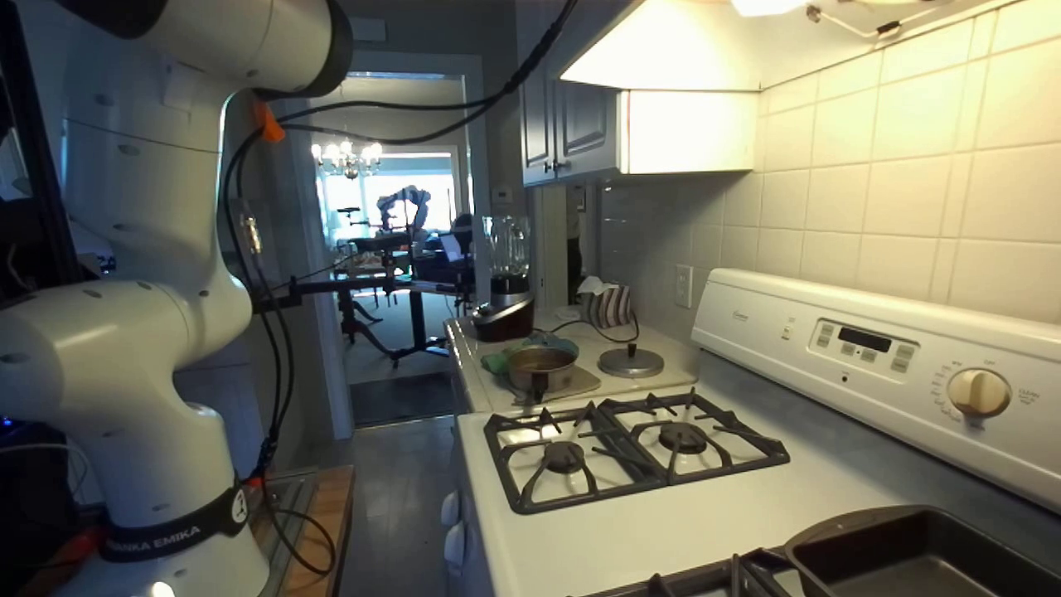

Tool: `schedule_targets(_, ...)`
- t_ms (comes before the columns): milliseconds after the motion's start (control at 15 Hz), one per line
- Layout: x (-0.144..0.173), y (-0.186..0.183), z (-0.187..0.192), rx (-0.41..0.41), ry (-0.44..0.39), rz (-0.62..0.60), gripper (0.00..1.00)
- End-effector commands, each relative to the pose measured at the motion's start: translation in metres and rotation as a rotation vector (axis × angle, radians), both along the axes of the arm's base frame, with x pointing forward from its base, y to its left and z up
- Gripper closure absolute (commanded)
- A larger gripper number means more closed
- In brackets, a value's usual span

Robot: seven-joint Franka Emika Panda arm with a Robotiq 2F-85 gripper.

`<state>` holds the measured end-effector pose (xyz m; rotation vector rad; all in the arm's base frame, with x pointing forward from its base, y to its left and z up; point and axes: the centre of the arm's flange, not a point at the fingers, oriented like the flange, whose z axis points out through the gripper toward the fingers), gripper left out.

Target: Turn on the light

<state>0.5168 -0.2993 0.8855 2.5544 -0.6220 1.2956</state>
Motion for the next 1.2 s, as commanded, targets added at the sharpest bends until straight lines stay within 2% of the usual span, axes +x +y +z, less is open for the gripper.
schedule_targets(0, -0.001, -0.012, 0.013, -0.018, 0.02, -0.052, 0.17)
schedule_targets(200, -0.011, -0.016, 0.019, -0.032, 0.011, -0.07, 0.12)
schedule_targets(467, -0.028, -0.02, 0.032, -0.05, -0.021, -0.092, 0.17)
schedule_targets(667, -0.044, -0.019, 0.043, -0.057, -0.044, -0.103, 0.16)
schedule_targets(933, -0.075, -0.013, 0.055, -0.045, -0.055, -0.122, 0.13)
schedule_targets(1133, -0.107, -0.009, 0.056, -0.015, -0.027, -0.113, 0.1)
